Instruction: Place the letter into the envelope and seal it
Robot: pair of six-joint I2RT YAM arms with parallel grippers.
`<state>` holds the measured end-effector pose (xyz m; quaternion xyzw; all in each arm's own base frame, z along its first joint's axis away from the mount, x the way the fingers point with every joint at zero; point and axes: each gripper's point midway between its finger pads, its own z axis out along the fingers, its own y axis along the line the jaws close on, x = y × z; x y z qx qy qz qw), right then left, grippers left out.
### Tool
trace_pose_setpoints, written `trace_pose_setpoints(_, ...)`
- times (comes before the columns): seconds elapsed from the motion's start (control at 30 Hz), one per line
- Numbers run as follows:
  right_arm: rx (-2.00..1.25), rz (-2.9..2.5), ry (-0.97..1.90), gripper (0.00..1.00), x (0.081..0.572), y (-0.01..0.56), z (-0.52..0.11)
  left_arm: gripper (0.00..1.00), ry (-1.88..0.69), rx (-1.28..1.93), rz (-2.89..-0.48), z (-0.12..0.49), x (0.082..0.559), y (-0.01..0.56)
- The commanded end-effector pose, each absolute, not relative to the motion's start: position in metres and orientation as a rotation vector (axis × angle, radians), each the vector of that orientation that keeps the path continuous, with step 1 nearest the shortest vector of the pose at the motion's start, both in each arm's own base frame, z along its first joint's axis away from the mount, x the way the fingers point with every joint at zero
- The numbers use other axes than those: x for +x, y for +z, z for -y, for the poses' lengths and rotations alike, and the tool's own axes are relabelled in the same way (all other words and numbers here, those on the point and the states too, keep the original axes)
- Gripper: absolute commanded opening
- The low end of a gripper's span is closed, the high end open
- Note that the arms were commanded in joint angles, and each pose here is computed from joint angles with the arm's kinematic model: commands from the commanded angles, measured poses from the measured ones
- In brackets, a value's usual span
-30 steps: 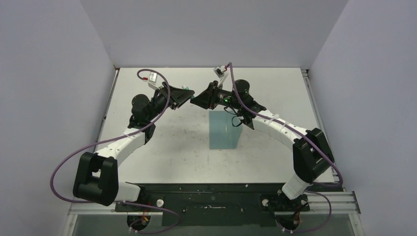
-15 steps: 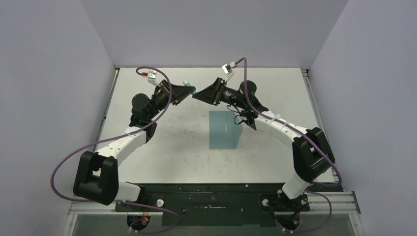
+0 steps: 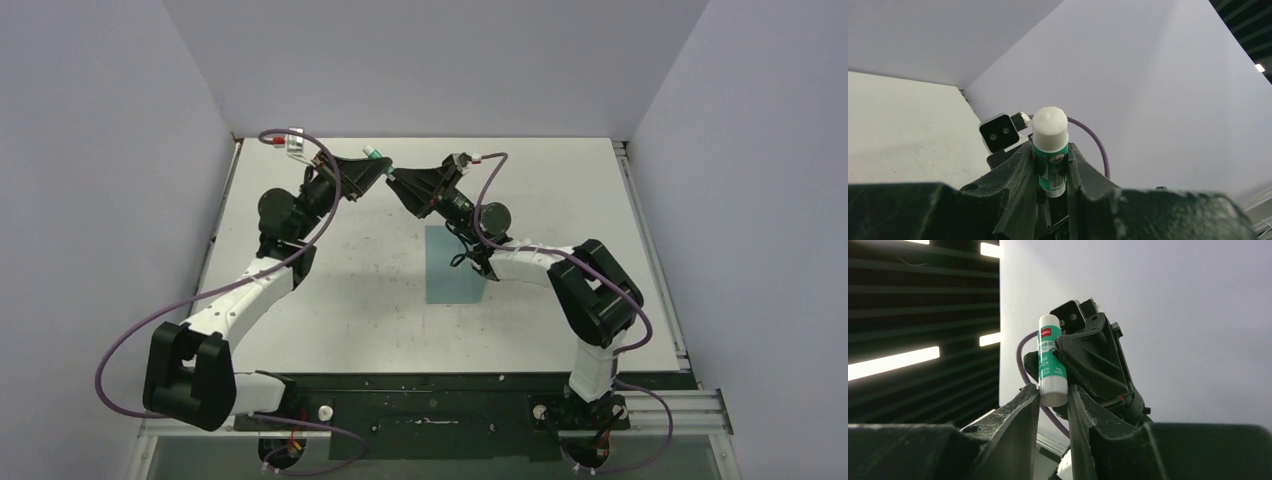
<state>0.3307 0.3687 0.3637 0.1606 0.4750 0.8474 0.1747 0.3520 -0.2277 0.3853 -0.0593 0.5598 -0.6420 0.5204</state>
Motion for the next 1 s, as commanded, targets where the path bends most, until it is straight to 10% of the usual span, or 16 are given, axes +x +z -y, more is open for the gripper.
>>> trace_pose_setpoints(0.0,0.451,-1.211,2.397,0.42,0.341,0.384,-0.341,0.0,-1.489,-0.163,-1.152,0.202,0.336,0.447)
trace_pose_setpoints(0.13,0.13,-1.401,1.986,0.82,0.339,0.367,-0.346,0.0,-1.44,-0.209,-1.256,0.2,0.339,0.436)
trace_pose_setpoints(0.23,-0.112,-1.484,1.692,0.88,0.33,0.355,-0.349,0.0,-1.443,-0.223,-1.333,0.204,0.338,0.429)
trace_pose_setpoints(0.47,-0.632,-1.379,0.99,0.89,0.306,0.36,-0.362,0.0,-1.474,-0.197,-1.437,0.212,0.326,0.424)
trace_pose_setpoints(0.97,-0.683,-1.06,0.655,0.62,0.297,0.376,-0.364,0.0,-1.546,-0.144,-1.484,0.217,0.3,0.411)
